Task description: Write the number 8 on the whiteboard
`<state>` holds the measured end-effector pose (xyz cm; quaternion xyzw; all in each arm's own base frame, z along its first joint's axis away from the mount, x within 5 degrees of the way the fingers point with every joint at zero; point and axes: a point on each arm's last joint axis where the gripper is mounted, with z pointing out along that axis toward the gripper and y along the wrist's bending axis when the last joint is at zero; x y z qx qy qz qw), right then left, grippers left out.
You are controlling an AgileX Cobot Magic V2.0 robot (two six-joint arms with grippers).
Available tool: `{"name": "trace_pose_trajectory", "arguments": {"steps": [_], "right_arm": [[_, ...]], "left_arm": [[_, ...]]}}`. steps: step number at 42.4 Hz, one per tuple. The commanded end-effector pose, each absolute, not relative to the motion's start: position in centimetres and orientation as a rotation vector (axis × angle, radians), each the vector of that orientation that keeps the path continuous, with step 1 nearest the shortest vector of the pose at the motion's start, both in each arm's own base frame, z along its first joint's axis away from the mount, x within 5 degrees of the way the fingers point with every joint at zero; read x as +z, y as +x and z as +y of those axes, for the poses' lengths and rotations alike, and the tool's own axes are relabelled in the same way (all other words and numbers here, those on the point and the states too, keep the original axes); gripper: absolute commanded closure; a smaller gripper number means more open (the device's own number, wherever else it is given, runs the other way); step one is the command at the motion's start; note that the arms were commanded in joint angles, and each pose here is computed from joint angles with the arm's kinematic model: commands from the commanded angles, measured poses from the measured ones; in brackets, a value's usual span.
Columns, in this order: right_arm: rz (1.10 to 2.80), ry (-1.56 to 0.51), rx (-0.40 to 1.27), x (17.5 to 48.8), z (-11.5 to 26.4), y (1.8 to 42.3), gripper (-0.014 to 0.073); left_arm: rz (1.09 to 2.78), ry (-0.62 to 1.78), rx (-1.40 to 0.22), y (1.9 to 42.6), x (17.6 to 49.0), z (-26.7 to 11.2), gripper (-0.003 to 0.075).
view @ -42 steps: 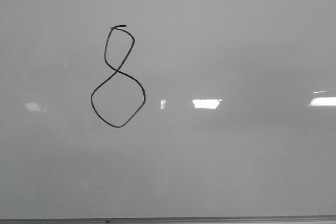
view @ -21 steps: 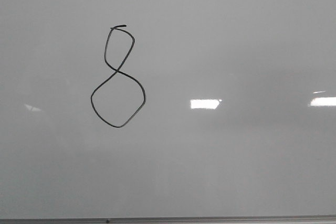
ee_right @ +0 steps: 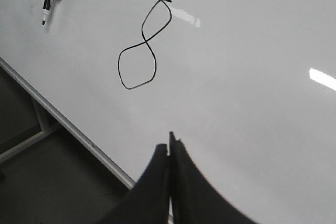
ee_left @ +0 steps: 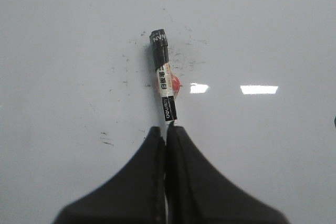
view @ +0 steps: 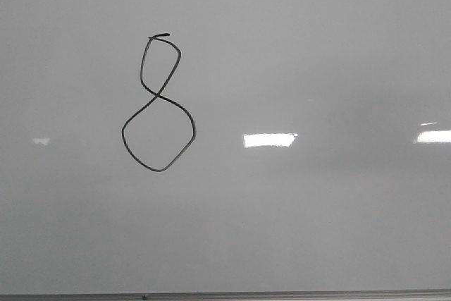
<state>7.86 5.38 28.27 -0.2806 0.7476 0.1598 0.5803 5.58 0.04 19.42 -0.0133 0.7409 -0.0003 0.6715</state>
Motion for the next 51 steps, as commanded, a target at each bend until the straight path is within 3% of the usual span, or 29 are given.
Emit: {"name": "trace_pose_trajectory", "arguments": {"steps": [1,44,51], "right_arm": [[1.702,-0.589,0.374,29.51,5.2,8.1,0.0663],[1.701,-0.587,0.373,29.52,5.19,8.11,0.0663],[1.656,-0.543,0.253,29.35,4.43,8.61,0.0663]], "left_arm": [[1.605,-0.026,0.012,5.56,19.62,0.1,0.0741],[1.605,-0.025,0.013,5.58,19.63,0.1,0.0741],[1.605,-0.025,0.013,5.58,19.63,0.1,0.0741]]}}
